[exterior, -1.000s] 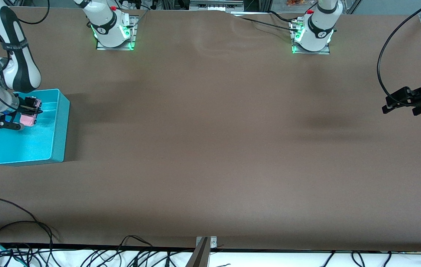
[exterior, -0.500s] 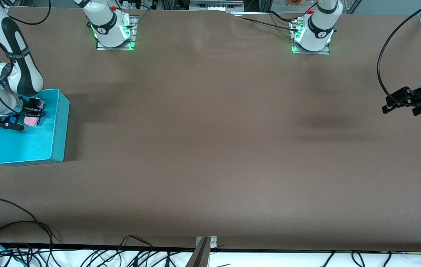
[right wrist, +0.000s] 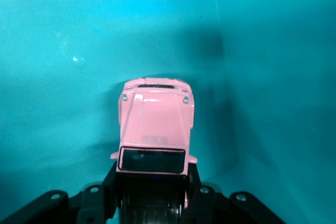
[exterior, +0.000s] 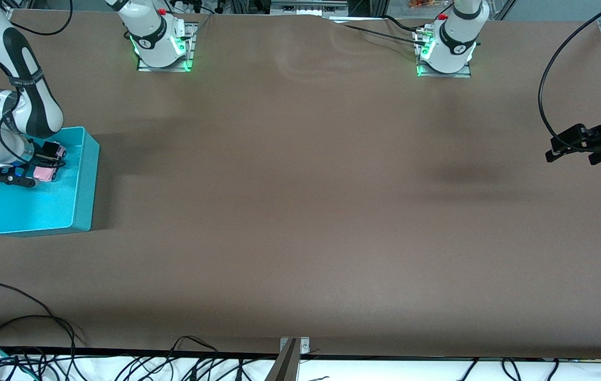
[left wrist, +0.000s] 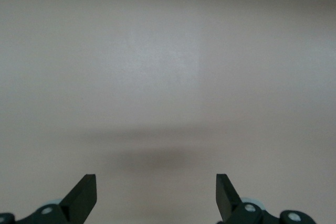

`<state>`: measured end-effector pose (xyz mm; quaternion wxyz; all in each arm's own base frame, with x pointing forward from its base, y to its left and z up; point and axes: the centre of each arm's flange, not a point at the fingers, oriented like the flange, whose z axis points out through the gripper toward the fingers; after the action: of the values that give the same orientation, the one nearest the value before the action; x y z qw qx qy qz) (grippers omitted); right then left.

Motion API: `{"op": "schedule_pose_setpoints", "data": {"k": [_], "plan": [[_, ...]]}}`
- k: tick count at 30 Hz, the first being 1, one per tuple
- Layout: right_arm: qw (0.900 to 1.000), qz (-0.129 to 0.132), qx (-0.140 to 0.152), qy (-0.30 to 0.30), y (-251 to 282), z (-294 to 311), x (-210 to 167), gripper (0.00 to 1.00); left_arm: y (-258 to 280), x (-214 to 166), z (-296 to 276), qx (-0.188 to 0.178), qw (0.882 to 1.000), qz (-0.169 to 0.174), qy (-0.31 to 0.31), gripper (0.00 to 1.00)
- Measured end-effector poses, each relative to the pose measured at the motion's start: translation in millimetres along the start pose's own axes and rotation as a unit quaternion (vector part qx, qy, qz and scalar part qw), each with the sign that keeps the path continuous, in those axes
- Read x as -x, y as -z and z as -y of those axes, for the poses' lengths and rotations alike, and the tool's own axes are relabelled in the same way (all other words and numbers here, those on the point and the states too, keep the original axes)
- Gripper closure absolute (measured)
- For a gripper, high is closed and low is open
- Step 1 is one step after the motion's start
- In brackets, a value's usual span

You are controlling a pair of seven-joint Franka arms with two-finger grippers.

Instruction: Wind and store pink jeep toy

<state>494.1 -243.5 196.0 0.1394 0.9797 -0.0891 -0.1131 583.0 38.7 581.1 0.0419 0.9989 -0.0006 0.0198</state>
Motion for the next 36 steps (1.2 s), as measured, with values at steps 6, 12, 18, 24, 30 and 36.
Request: {"op": "schedule_pose_setpoints", "data": {"k": [6,12,18,24,30,36], "plan": [[1.0,0.0,0.0,0.0,-0.6,0.2,-0.2,0.48,0.0,0.0,0.0,0.0,1.0,0.0,0.0,0.0],[1.0,0.003,0.0,0.002,-6.9,2.5,-0.2,0.25,-0.2,-0.1,0.0,0.0,1.0,0.0,0.0,0.0],[1.0,0.003,-0.001,0.003,-7.8,2.9,-0.4,0.15,-0.4,-0.1,0.1,0.0,1.0,0.0,0.0,0.0],[1.0,-0.002,0.0,0.001,-2.7,1.7,-1.5,0.0,-0.5,-0.2,0.1,0.0,1.0,0.0,0.0,0.0],[1.0,-0.011,0.001,-0.003,21.0,-3.1,-1.5,0.0,-0.5,-0.2,0.1,0.0,1.0,0.0,0.0,0.0],[1.0,-0.009,0.002,-0.003,54.4,-4.2,4.5,0.0,-0.6,-0.2,0.1,0.0,1.0,0.0,0.0,0.0]]}}
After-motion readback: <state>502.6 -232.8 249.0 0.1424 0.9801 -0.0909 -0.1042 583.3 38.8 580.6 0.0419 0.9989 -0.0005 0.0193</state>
